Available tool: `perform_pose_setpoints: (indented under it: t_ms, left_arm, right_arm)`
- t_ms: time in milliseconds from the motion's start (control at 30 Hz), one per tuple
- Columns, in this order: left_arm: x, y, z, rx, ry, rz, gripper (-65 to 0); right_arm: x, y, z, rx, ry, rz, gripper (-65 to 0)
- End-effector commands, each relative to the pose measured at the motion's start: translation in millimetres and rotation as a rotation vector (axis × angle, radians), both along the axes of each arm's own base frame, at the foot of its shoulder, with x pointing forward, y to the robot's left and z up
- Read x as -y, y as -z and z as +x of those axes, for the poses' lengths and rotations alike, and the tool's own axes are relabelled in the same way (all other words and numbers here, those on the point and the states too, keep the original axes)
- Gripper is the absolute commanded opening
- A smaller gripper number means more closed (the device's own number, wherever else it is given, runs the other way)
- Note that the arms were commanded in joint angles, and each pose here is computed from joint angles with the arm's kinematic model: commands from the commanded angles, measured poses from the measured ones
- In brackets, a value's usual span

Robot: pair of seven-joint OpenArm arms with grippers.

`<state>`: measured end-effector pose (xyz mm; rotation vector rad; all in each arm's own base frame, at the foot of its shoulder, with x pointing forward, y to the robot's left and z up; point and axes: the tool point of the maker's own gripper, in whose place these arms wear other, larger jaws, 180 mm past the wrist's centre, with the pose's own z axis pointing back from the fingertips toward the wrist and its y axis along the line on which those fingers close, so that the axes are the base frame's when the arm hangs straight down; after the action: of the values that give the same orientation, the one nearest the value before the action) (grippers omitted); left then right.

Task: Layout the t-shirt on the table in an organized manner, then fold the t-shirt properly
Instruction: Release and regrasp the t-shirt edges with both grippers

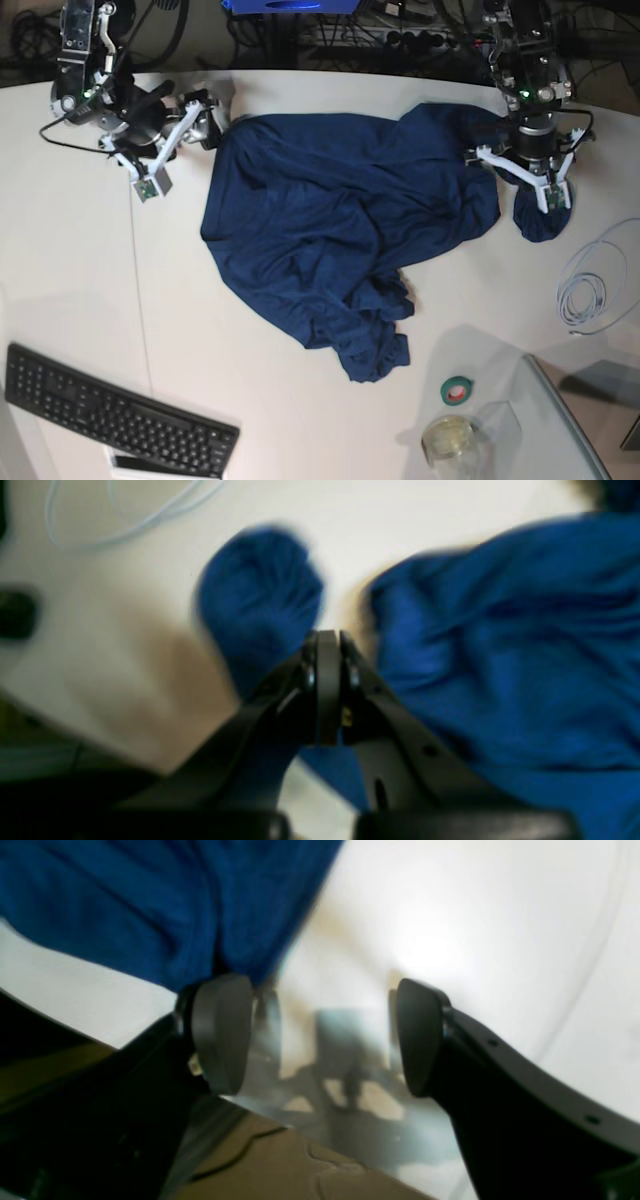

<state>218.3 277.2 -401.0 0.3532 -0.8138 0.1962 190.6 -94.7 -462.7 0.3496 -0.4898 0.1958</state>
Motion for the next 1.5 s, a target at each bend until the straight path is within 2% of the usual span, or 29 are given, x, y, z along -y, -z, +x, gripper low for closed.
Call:
perform_pose_setpoints:
  t_ms: [0,67,267,333,400,533,567,633,833,900,1000,1067,1167,1267,1467]
  left_arm:
    - [-6,-8,-2,0.027,0.006,0.002,-65.0]
    - [-8,-2,-14,0.015,0.035,-0.068,-65.0]
    - [-58,21,-70,0.009,-0.149,-0.236,-65.0]
    - [-60,28,-78,-0.007,-0.119,-0.274,-64.2]
    - [-61,33,-85,-0.022,-0.098,-0.290,-52.3]
    - [-56,35,-86,-0.022,-0.044,-0.317,-21.6]
    - [-54,34,-83,-0.017,-0.029,-0.322,-15.5]
    - [-50,39,-83,-0.022,-0.018,-0.338,-8.2]
    - [-53,26,-46,0.065,-0.014,-0.338,-11.2]
    - [-65,19,-34,0.094,-0.028,-0.321,-12.5]
    - [-74,29,-20,0.092,-0.057,-0.331,-12.5]
    - [-78,36,-12,0.060,-0.055,-0.306,-12.5]
    - [-80,50,-9,0.011,-0.064,-0.289,-12.5]
    - [-80,66,-13,-0.012,-0.082,-0.316,-12.5]
    - [-73,91,-21,0.023,-0.110,-0.358,-12.7]
  right_arm:
    - [-1,-7,6,0.038,-0.002,0.015,-23.0]
    - [-5,-5,-1,0.022,-0.003,0.021,-23.0]
    - [-29,-6,-14,0.017,0.047,0.132,-22.5]
    - [-34,-7,-15,0.036,0.061,0.157,-22.4]
    - [-40,-8,-15,0.047,0.080,0.180,-22.4]
    - [-42,-7,-13,0.050,0.088,0.190,-22.4]
    - [-42,-4,-13,0.044,0.088,0.192,-22.4]
    - [-45,0,-11,0.031,0.088,0.200,-22.4]
    - [-45,5,-16,0.013,0.089,0.202,-22.4]
    - [-45,5,-18,0.010,0.089,0.201,-22.4]
    - [-44,5,-18,0.010,0.089,0.199,-22.4]
    - [-44,5,-18,0.010,0.089,0.199,-22.4]
    - [-44,6,-18,0.010,0.088,0.198,-22.4]
    - [-44,6,-18,0.010,0.088,0.198,-22.4]
    - [-45,3,-10,0.024,0.084,0.202,-22.4]
